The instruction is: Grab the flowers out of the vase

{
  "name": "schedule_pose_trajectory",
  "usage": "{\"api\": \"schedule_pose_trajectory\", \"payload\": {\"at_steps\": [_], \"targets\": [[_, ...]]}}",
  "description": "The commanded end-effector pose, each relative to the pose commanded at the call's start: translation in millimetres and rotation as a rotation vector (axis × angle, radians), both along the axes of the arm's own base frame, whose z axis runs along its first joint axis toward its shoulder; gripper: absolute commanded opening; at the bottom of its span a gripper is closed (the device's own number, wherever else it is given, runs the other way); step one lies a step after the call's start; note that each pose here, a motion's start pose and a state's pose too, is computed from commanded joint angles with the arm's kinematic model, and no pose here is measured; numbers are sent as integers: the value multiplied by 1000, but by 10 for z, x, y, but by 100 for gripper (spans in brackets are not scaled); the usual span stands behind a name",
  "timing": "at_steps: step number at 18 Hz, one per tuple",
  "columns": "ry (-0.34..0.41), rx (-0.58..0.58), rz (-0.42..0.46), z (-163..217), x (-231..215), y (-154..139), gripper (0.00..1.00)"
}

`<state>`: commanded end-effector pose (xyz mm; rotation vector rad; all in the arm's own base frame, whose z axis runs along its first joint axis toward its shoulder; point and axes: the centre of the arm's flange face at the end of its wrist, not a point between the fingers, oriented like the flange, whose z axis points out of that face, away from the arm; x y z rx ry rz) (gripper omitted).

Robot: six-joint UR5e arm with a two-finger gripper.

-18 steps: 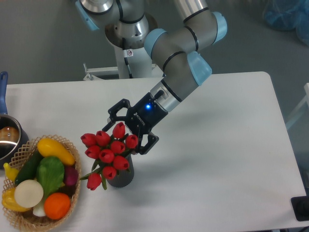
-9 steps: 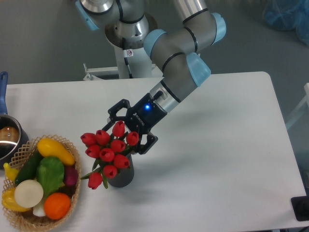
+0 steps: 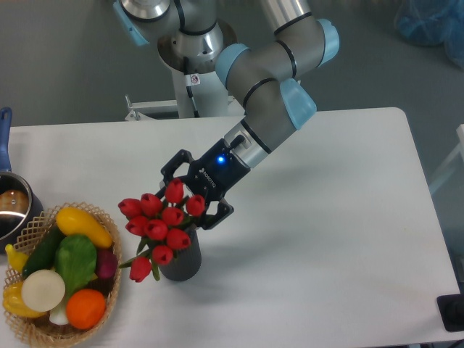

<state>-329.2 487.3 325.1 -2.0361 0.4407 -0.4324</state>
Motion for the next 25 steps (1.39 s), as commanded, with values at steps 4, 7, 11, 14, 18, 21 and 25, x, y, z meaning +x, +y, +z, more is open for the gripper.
{"api": "schedule_pose_trajectory", "payload": {"at_steps": [4,7,11,14,18,21,25], "targets": [[-1,-1,1,0,0,0,55],[0,0,1,7,-3,2,54],[3,2,4,33,-23,5,52],[1,3,7,40,-40,-2,52],[-2,2,12,46,-57,-11,52],[-7,0,17,53,-68,-14,47],[-5,1,19,70,-71,-22,47]]}}
